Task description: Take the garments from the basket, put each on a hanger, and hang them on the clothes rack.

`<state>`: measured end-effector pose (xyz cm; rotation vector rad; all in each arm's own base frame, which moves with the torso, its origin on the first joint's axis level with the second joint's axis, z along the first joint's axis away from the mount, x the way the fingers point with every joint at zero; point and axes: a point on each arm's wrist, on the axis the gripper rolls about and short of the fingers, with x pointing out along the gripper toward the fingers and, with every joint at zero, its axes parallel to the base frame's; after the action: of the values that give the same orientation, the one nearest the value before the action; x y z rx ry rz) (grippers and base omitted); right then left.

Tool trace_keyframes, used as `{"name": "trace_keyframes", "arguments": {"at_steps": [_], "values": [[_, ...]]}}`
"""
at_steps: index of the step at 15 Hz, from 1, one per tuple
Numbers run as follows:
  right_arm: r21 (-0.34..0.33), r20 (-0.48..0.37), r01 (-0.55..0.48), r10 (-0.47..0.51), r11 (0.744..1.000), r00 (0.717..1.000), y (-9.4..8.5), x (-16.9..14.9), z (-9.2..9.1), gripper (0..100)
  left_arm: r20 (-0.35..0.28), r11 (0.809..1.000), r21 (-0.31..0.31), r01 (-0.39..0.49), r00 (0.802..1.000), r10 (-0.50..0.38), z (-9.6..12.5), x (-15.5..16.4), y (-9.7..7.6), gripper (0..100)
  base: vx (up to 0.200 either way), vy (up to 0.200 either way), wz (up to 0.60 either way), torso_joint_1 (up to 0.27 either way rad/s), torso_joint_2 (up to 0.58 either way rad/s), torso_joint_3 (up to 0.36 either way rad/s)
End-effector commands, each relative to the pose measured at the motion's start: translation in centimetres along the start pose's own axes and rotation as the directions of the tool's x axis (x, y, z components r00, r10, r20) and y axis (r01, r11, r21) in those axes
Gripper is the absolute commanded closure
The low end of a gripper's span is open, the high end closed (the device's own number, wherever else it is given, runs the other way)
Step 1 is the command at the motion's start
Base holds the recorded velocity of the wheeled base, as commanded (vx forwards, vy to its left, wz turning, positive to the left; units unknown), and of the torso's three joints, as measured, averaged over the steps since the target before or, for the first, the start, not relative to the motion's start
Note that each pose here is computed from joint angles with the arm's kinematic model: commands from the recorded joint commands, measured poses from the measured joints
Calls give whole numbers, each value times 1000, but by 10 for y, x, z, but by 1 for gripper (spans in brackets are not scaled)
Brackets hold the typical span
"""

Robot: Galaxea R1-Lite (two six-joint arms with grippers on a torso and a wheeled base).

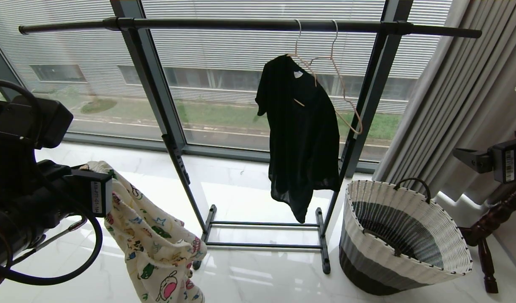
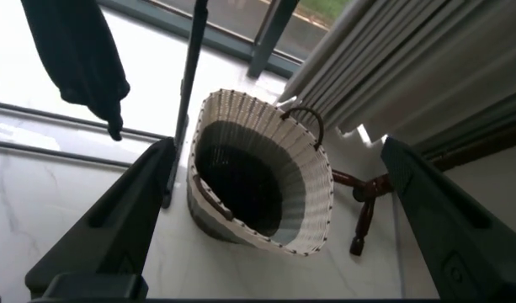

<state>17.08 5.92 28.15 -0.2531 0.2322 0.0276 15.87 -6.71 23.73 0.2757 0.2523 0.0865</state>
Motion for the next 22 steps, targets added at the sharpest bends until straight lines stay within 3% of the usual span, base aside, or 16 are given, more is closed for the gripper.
{"name": "trace_keyframes", "arguments": {"at_steps": [1, 7, 13, 22], "values": [[-9, 15, -29, 29, 1000, 999, 1, 1, 1, 0, -1, 1000, 0, 0, 1000, 0, 0, 0, 0, 100, 0, 0, 0, 90, -207, -115], [-57, 158, -222, 229, 973, 961, 6, 7, 17, 0, 20, 1000, -11, -2, 1000, 2, 2, -5, 3, 100, 0, 0, 0, 15, -29, -16], [-56, 197, -244, 250, 968, 948, 8, 15, 35, 0, 27, 1000, -17, -1, 1000, 1, 2, -8, 5, 100, 200, 0, 0, 5, -1, 2], [-72, 195, -300, 309, 951, 931, 21, 14, 36, 0, 20, 1000, -13, 1, 1000, -1, -3, -10, 5, 100, 200, 0, 0, 4, 1, -1]]}}
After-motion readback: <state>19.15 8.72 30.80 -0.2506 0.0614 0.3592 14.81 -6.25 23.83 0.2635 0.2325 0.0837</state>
